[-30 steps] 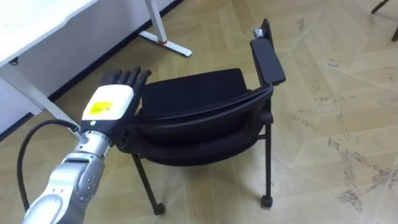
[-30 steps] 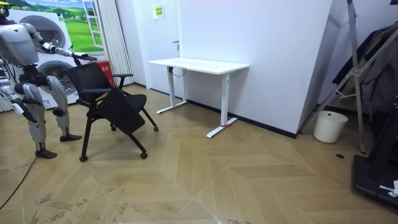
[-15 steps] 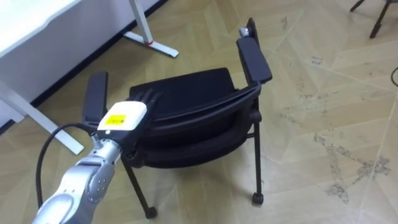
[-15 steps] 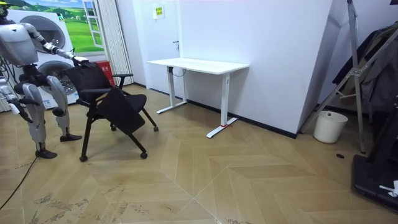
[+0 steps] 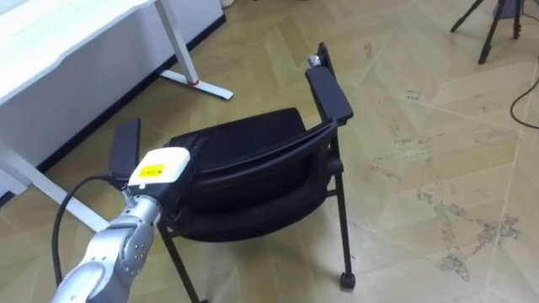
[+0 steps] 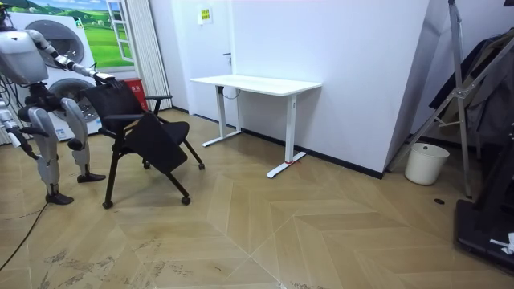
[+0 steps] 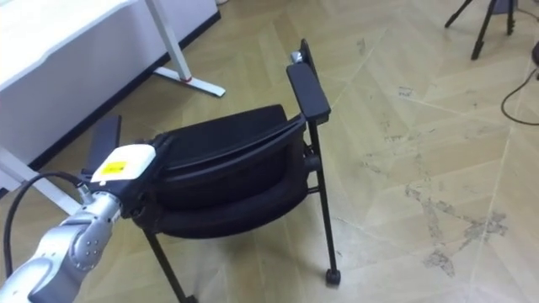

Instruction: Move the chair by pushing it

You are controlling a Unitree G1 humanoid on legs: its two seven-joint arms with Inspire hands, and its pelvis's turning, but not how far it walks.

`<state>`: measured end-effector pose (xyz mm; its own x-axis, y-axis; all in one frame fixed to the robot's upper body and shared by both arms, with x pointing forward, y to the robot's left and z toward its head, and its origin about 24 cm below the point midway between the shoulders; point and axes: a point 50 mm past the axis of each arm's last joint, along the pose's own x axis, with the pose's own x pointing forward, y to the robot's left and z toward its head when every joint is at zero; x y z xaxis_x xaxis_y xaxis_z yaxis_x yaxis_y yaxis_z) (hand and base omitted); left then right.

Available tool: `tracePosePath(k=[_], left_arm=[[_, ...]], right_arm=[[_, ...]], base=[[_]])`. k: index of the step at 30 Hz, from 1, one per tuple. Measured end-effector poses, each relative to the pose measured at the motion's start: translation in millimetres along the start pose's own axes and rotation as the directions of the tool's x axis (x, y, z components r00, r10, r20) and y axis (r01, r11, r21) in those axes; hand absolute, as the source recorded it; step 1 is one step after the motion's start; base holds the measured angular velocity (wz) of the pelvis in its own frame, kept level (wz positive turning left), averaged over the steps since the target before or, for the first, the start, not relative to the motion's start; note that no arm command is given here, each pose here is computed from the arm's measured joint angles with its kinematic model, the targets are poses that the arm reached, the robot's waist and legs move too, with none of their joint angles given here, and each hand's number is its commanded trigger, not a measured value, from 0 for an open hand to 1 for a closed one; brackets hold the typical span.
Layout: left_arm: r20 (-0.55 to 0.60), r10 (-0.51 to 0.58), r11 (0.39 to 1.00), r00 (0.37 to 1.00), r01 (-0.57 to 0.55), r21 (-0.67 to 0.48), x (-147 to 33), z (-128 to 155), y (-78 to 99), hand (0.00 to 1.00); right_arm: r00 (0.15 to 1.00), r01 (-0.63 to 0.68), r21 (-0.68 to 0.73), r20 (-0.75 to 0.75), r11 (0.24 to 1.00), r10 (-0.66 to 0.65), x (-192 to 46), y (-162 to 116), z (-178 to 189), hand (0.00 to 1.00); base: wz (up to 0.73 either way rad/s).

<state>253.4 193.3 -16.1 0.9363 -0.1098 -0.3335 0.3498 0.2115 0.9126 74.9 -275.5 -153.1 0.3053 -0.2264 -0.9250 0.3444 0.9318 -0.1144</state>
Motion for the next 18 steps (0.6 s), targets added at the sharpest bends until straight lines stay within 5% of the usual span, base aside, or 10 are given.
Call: tracePosePath(k=[18], left_arm=[[-0.02,0.032,0.999,0.999,-0.033,-0.034,4.9,-3.5,3.5,1.0]], right_arm=[[0.999,0.051,-0.142,0.024,0.989,-0.048,-0.8,-4.3,2.7,0.0]], base=[[0.0]])
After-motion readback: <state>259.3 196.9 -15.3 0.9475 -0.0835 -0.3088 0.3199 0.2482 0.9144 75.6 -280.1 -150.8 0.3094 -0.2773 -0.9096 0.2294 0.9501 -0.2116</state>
